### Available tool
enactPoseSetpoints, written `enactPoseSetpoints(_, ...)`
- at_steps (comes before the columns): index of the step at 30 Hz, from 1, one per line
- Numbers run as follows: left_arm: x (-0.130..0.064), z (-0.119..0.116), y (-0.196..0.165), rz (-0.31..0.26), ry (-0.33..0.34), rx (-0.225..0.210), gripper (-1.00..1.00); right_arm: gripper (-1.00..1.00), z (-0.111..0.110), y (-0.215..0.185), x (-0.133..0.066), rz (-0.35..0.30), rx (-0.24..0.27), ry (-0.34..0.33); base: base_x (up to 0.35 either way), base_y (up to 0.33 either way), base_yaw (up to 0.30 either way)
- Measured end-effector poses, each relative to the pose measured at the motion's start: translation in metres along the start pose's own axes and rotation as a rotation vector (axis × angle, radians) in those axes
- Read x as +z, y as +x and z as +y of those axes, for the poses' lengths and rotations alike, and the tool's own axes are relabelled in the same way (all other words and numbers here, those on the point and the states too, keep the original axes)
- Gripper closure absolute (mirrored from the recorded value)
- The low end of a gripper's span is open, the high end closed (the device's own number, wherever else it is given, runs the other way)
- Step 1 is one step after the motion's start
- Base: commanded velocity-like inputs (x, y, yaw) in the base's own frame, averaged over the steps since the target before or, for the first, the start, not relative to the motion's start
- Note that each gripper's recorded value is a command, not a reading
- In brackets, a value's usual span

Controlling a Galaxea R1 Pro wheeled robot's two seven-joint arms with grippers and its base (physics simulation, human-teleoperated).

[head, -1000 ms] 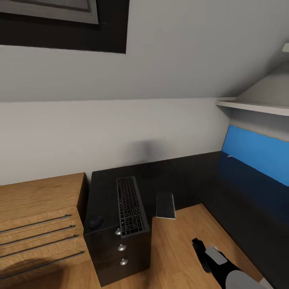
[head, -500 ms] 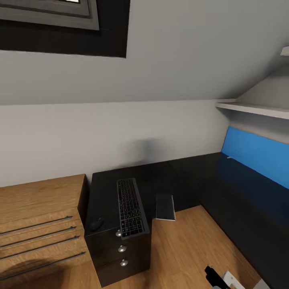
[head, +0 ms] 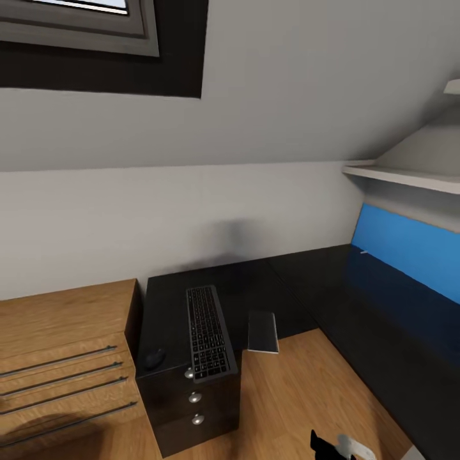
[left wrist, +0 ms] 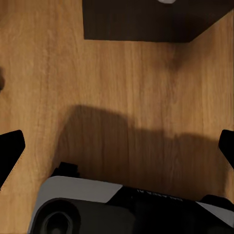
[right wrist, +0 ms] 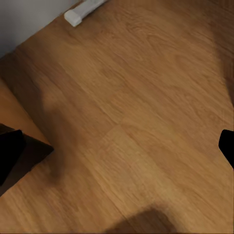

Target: In the bedroom, organize the workspace by keeping the computer under the desk, ensuring the monitor is on the desk, placing the keyboard on the desk next to the monitor, placing the mouse on the desk next to the keyboard, moving the folder from the swivel chair onto the desk next to the mouse, stacking the notebook on top of the folder with the pen on top of the notebook, and positioning the swivel chair next to the desk.

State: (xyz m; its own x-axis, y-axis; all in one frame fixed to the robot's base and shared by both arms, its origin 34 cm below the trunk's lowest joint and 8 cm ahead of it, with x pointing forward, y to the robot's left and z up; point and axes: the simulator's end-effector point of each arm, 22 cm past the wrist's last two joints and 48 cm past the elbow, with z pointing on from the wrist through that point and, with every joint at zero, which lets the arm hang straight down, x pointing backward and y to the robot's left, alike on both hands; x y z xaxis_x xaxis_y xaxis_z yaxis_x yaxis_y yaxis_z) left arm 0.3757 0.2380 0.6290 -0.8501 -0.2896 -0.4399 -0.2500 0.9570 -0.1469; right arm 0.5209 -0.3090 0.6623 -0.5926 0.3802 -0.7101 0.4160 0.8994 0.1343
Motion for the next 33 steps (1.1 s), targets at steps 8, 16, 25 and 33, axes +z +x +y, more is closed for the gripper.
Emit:
enactPoseSetpoints(8, -0.009, -0.004, -0.016, -0.069, 0.002, 0.006, -1.00, -1.00, 0.013, 0.013, -0.017, -0.003, -0.098, -0.065, 0.000, 0.000, 0.000)
enactPoseSetpoints(16, -0.016, -0.005, -0.022, -0.091, 0.000, 0.003, -1.00, -1.00, 0.041, 0.029, -0.032, 0.018, -0.099, -0.108, 0.000, 0.000, 0.000)
enactPoseSetpoints(25, -0.025, -0.003, -0.024, -0.090, -0.007, -0.001, -1.00, -1.00, 0.051, 0.026, -0.042, 0.017, -0.114, -0.123, -0.025, -0.023, 0.043)
enactPoseSetpoints(33, -0.033, -0.004, -0.024, -0.087, -0.006, 0.001, -1.00, -1.00, 0.051, 0.022, -0.049, 0.016, -0.114, -0.123, -0.182, -0.197, 0.249)
